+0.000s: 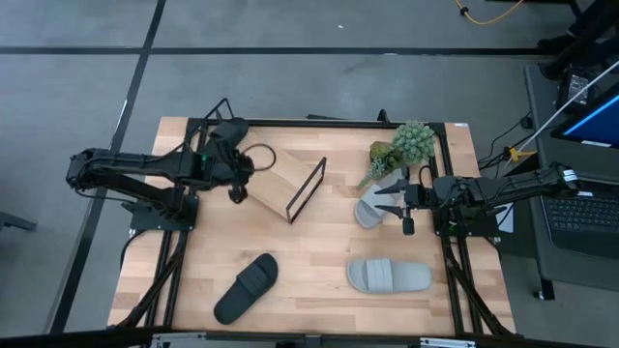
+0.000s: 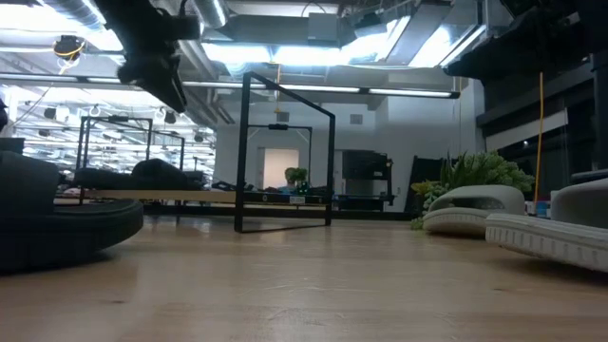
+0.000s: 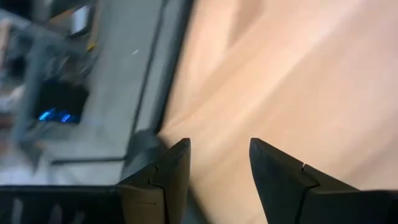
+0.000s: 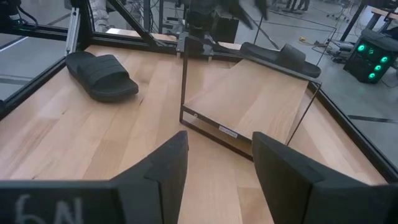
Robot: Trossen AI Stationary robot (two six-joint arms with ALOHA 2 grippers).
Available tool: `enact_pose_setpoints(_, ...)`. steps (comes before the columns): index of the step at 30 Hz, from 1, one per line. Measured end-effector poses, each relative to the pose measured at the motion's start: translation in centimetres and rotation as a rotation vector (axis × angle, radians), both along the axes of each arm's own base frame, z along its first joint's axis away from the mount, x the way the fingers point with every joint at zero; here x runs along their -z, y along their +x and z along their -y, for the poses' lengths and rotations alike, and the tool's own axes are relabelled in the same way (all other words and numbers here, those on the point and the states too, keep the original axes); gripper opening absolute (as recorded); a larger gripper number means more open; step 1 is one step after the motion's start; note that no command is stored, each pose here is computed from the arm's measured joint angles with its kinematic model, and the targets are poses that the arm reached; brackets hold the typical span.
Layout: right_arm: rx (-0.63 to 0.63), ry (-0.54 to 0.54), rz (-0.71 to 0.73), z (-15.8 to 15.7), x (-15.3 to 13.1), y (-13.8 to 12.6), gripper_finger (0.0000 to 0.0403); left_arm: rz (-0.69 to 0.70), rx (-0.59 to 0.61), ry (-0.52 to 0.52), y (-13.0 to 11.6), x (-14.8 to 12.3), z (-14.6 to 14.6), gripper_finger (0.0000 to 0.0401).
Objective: Pick and place slides into the shelf
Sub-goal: Put the black slipper on the shelf
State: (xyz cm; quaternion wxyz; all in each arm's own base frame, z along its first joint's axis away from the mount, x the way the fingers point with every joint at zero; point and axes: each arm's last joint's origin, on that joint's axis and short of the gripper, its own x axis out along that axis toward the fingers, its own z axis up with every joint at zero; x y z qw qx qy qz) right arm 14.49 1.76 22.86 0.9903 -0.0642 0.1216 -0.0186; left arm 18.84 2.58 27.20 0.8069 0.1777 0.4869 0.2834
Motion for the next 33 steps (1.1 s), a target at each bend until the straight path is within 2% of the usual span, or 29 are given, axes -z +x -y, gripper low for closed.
enact_pose_setpoints(13,0.000,0.000,0.001,0.0,0.0,0.0,0.0180,0.116,0.314,0.002,0.8,-0.5,6.6,0.0151)
enact_pose_setpoints(20,0.001,0.002,0.002,0.0,0.0,0.0,0.0180,0.098,0.382,0.006,2.7,-1.1,9.7,0.0134)
enact_pose_setpoints(23,0.000,0.001,0.002,0.0,0.0,0.0,0.0180,0.040,0.410,-0.006,3.5,-1.2,11.0,0.0129)
enact_pose_setpoints(33,0.000,0.002,0.001,0.0,0.0,0.0,0.0180,-0.095,0.357,-0.129,4.1,0.7,15.0,0.0127)
